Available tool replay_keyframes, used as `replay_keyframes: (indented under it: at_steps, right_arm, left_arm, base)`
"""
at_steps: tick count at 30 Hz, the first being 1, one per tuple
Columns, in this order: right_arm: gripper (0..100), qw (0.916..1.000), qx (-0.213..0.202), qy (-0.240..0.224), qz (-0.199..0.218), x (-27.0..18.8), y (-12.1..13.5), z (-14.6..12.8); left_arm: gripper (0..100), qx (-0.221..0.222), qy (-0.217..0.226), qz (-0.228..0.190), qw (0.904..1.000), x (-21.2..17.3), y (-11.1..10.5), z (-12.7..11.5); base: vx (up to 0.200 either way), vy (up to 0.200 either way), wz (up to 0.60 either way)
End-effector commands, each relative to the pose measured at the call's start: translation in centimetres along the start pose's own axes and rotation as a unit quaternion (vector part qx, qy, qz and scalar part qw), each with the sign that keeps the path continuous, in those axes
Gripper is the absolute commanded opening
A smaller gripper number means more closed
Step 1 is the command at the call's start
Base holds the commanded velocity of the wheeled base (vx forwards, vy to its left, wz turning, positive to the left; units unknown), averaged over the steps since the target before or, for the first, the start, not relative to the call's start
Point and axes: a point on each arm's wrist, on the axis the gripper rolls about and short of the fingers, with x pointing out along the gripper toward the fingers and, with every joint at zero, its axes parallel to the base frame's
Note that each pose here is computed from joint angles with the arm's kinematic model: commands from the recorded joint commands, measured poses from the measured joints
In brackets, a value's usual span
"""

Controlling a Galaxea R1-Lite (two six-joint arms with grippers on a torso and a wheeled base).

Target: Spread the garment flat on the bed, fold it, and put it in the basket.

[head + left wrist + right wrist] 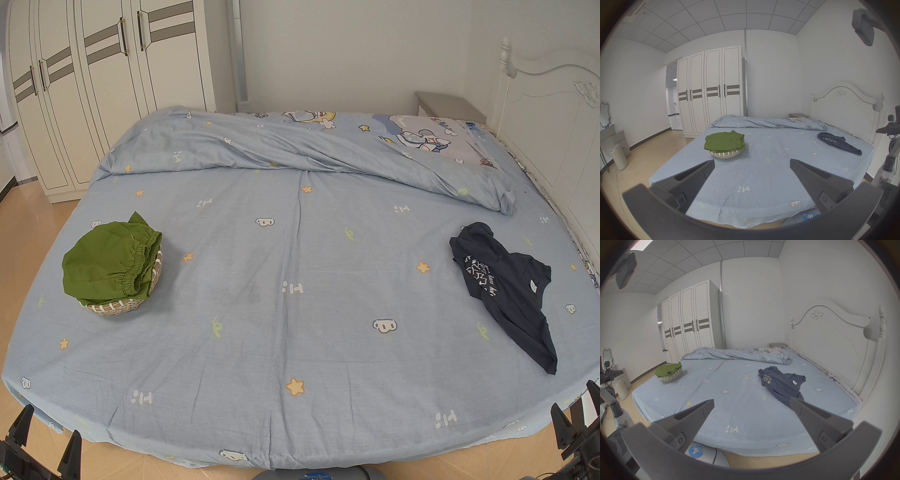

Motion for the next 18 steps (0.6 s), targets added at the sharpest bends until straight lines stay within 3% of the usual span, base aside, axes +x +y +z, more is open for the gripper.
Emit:
replay_keyframes:
  at_steps: [1, 18]
  right_arm:
    - [100, 1.0, -0.001, 0.0, 0.0, 0.01, 0.01, -0.51]
    - [100, 1.0, 0.0, 0.001, 0.001, 0.01, 0.01, -0.52]
  left_arm:
    - [100, 0.0, 0.001, 0.0, 1.0, 0.01, -0.01, -0.49]
    - [100, 0.0, 0.0, 0.0, 1.0, 0.01, -0.01, -0.47]
  base:
    - [0.0, 0.0, 0.0]
    - [0.0, 0.0, 0.0]
